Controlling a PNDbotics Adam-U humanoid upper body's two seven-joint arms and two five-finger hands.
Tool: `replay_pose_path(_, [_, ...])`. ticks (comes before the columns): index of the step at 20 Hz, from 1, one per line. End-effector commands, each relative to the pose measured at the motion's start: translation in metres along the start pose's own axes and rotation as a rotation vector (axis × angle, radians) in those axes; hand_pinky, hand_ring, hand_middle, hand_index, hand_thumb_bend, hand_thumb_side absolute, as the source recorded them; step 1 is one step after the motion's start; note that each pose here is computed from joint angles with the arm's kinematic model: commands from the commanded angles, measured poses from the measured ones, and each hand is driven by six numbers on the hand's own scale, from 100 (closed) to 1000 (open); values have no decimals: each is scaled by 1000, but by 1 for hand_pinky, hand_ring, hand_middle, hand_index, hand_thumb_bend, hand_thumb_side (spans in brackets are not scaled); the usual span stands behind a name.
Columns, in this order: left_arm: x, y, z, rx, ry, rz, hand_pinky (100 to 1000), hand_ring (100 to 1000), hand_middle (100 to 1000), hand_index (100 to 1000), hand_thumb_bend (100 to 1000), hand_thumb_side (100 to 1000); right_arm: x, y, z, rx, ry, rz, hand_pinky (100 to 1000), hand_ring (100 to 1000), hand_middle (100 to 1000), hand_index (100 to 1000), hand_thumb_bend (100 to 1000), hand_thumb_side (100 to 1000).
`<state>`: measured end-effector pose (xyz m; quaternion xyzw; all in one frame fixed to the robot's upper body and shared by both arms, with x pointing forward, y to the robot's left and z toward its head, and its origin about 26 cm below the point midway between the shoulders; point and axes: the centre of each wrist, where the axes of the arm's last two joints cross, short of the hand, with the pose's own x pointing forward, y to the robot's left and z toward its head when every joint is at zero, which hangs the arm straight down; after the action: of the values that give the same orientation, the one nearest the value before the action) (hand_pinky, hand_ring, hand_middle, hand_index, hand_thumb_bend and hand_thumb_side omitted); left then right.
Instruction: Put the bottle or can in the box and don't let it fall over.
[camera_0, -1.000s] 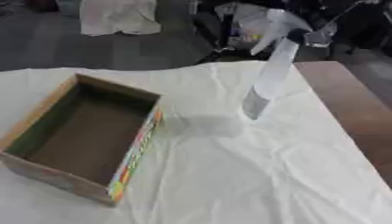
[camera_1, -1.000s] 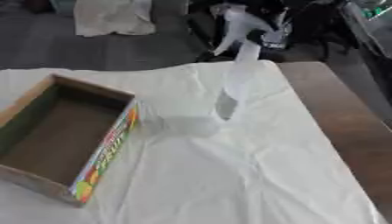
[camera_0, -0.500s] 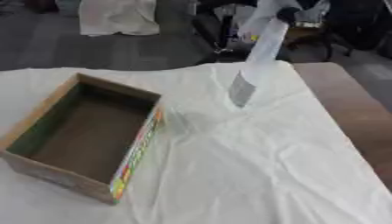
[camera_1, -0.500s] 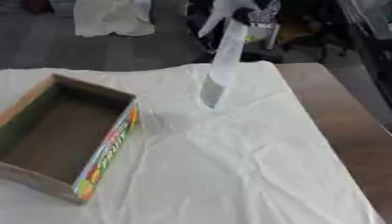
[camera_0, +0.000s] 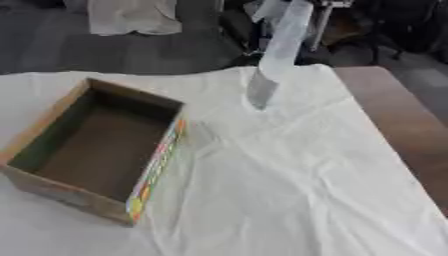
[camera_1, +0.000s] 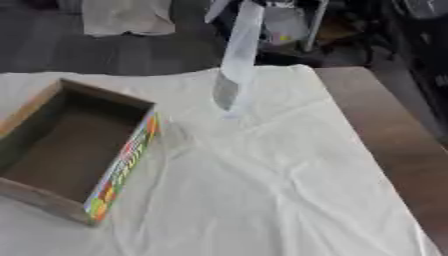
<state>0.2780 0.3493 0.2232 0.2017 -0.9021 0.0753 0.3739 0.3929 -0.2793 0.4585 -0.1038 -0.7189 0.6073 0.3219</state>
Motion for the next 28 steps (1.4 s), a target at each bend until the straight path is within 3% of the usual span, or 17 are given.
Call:
replay_pose_path(1, [10,2,-8,-22,-41,-17,706,822,827,798,391,806,12,-13,0,-12,-15,30,500,298,359,451,100,100])
replay_pose_path(17, [12,2,-11,-37,-49,-29,706,823,829,798,391,803,35,-29,-29,-38,-106,20,500,296,357,450,100,100])
replay_pose_path(28, [13,1,-12,-46,-48,-35,705,822,832,798,392,803,62,-37,-51,-19,-198,28,499,295,354,449,100,100])
